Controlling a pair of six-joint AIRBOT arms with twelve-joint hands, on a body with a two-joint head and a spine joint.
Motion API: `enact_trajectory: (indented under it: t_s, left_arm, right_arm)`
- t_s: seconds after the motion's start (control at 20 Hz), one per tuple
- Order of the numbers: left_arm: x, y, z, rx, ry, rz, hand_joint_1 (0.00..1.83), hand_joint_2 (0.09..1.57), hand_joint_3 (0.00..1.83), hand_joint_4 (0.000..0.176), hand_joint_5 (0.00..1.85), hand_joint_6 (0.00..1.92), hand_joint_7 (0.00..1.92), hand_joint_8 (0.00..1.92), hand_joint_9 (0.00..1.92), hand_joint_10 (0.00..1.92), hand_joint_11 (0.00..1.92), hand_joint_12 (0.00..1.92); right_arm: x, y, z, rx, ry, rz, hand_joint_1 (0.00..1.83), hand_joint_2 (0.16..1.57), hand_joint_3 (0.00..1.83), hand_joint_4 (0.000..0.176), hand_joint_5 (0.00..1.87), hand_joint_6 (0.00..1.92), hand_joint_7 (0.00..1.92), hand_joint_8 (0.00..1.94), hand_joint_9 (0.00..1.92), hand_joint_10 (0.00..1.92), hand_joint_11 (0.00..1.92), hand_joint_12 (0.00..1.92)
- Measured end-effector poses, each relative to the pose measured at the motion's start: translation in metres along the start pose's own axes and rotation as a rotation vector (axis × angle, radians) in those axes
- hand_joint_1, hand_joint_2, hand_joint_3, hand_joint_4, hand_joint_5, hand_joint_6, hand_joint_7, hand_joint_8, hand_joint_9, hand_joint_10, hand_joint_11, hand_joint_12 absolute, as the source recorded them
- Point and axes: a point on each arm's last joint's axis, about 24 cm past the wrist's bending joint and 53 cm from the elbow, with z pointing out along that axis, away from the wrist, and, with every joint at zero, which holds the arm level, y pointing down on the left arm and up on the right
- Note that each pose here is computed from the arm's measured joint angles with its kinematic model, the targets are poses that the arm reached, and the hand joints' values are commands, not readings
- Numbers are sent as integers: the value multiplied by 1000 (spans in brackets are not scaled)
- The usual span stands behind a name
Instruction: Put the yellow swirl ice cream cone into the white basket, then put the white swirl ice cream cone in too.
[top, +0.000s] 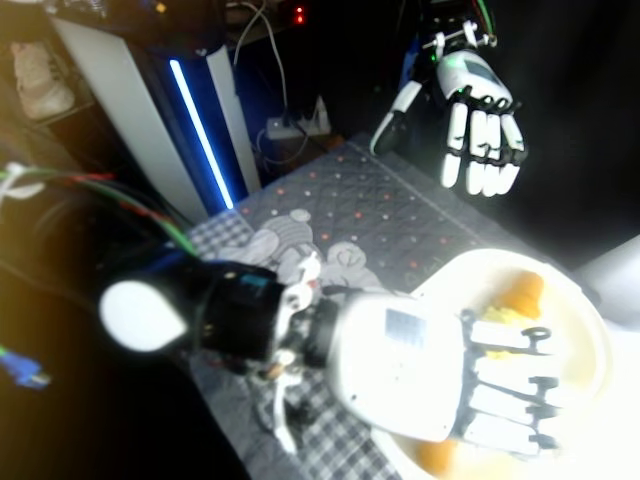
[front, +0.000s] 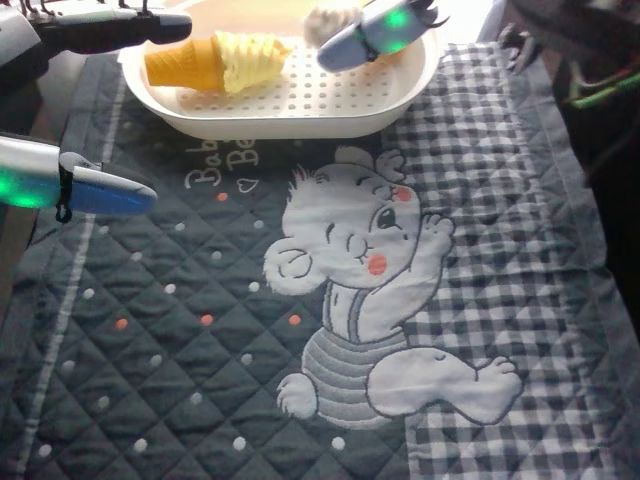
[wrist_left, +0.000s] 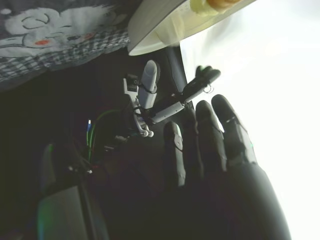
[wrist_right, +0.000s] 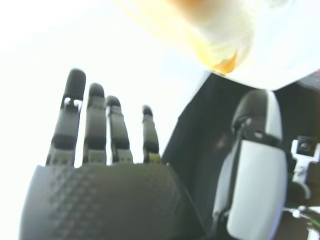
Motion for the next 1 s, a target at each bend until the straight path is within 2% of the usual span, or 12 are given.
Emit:
enact_trajectory:
  t_s: [0.15,0.25,0.3,0.35,0.4,0.55,0.6,0.7,0.75,0.8,0.95,1.0]
  left_arm:
    - [-18,4,-16,-18,-56,-21,704,803,0,50,378,5,369,2,321,5,0,799]
    - [-28,-1,-28,-3,-107,-43,770,798,0,27,404,9,375,4,329,6,0,773]
    - [-30,-9,-40,21,-140,-59,830,777,0,30,400,3,357,0,310,0,0,748]
    - [-31,-12,-44,30,-151,-63,830,777,0,30,400,3,357,0,310,0,0,748]
    - [-34,-11,-55,31,-188,-79,888,758,0,17,315,0,296,0,277,0,0,772]
    - [-54,0,-80,24,-350,-180,704,807,9,85,180,0,302,2,352,15,0,1075]
    - [-59,-4,-88,51,-388,-205,611,856,21,59,207,7,279,2,364,16,0,1311]
    - [-55,-15,-97,89,-413,-248,536,915,33,58,207,3,275,1,366,12,0,1418]
    - [-50,-17,-96,100,-416,-262,500,989,37,39,163,0,238,0,342,2,0,1393]
    - [-43,-17,-97,98,-406,-278,468,1065,22,0,99,0,180,0,285,0,0,1051]
    - [-38,-8,-97,68,-406,-317,410,1046,0,10,36,4,110,4,210,5,0,904]
    - [-38,-8,-96,77,-407,-334,258,1172,27,0,6,0,45,2,130,4,0,638]
  right_arm:
    - [-38,26,-35,-115,-88,81,597,822,0,176,0,0,0,0,0,0,0,0]
    - [-62,51,-64,-211,-144,116,599,796,0,176,0,0,0,0,0,0,0,0]
    - [-85,70,-97,-297,-216,165,630,809,0,176,0,0,0,0,0,0,0,0]
    - [-90,72,-109,-316,-244,176,630,809,0,176,0,0,0,0,0,0,0,0]
    - [-90,70,-137,-344,-296,204,627,778,0,176,0,0,0,0,0,0,0,0]
    - [-51,41,-175,-291,-299,310,558,851,17,156,0,0,26,10,0,0,0,0]
    - [-46,39,-189,-292,-324,350,636,887,28,143,0,0,40,14,0,0,0,0]
    - [-52,39,-221,-321,-403,371,596,906,25,117,43,16,19,3,8,3,0,0]
    - [-56,31,-241,-310,-470,387,531,924,26,145,8,2,3,0,4,1,0,0]
    - [-55,24,-254,-287,-507,402,603,896,5,175,0,0,25,8,13,3,1,0]
    - [-51,19,-255,-267,-521,425,591,882,0,176,0,0,112,11,81,10,31,14]
    - [-51,22,-255,-281,-517,424,592,920,16,133,17,6,64,1,80,5,43,19]
